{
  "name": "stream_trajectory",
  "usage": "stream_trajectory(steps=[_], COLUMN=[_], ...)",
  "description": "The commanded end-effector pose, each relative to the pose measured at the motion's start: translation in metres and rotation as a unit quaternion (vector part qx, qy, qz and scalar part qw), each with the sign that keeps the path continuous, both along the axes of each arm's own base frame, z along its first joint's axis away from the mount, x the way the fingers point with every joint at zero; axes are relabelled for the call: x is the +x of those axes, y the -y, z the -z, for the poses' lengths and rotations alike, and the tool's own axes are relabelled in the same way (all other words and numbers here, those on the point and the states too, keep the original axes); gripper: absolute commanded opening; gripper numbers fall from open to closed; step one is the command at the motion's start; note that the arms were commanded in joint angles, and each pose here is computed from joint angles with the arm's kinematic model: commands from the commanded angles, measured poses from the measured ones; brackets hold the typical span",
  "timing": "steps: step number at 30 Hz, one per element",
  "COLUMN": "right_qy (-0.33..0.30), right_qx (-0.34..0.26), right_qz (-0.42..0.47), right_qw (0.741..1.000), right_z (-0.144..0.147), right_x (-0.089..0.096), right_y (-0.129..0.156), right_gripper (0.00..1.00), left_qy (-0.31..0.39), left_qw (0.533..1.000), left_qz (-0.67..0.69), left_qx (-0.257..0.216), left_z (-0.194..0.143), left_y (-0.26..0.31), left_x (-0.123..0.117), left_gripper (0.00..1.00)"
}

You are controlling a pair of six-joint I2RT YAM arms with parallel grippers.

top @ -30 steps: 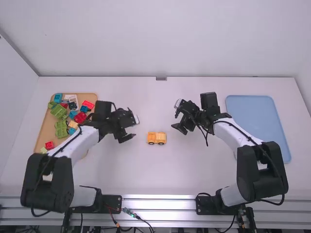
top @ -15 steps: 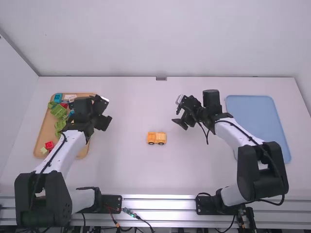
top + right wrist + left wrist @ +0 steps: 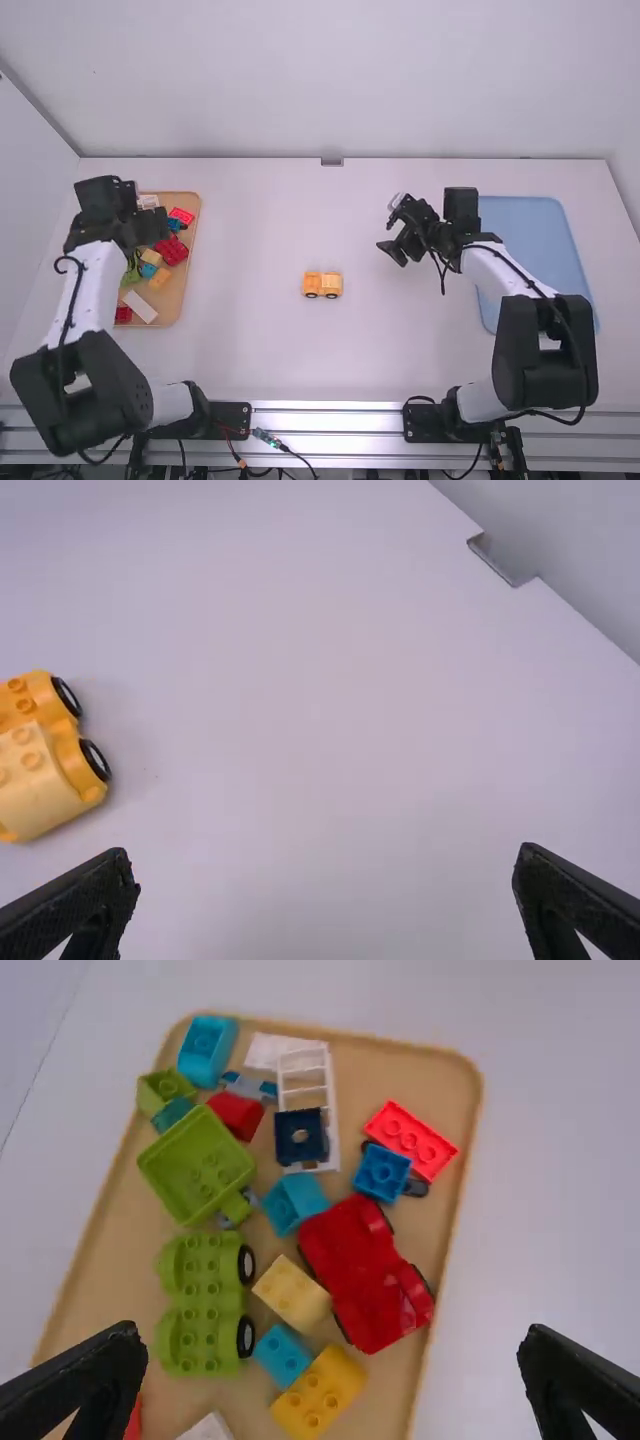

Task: Assemble lego blocks to make yellow taxi

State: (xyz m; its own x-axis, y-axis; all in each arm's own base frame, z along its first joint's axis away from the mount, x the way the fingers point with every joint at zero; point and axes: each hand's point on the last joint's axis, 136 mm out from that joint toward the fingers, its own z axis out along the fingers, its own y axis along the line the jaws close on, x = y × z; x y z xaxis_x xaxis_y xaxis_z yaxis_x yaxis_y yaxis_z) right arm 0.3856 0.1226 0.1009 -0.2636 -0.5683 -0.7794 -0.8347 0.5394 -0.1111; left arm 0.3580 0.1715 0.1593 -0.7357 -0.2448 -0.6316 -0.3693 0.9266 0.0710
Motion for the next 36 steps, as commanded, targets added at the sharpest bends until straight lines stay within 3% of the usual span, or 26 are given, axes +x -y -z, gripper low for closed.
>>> stream_trajectory(steps=[1,9,14,28,31,33,36], right_qy=[0.018,0.018,0.018,0.021,0.021,0.019,0.019], right_qx=[0.006,0.006,0.005,0.005,0.004,0.004,0.005], right_qz=[-0.001,-0.009,-0.011,-0.013,-0.011,-0.013,-0.012], right_qw=[1.0,1.0,1.0,1.0,1.0,1.0,1.0], right_z=[-0.016,-0.015,-0.015,-0.016,-0.016,-0.015,-0.015], right_x=[0.008,0.006,0.005,0.006,0.006,0.005,0.005], right_y=[-0.001,-0.008,-0.009,-0.01,-0.009,-0.01,-0.009], right_gripper=[0.99,0.99,0.99,0.99,0.99,0.99,0.99], left_qy=[-0.012,-0.113,-0.137,-0.168,-0.166,-0.163,-0.161], left_qw=[0.997,0.973,0.962,0.914,0.911,0.912,0.912], left_qz=[-0.041,-0.134,-0.157,-0.278,-0.286,-0.286,-0.287], left_qx=[-0.065,-0.151,-0.175,-0.243,-0.246,-0.245,-0.245], left_z=[0.015,0.061,0.081,0.099,0.101,0.104,0.107], left_y=[-0.01,-0.049,-0.057,-0.043,-0.042,-0.043,-0.043], left_x=[0.011,0.024,0.036,0.013,0.012,0.013,0.013], left_gripper=[0.99,0.99,0.99,0.99,0.9,0.74,0.66])
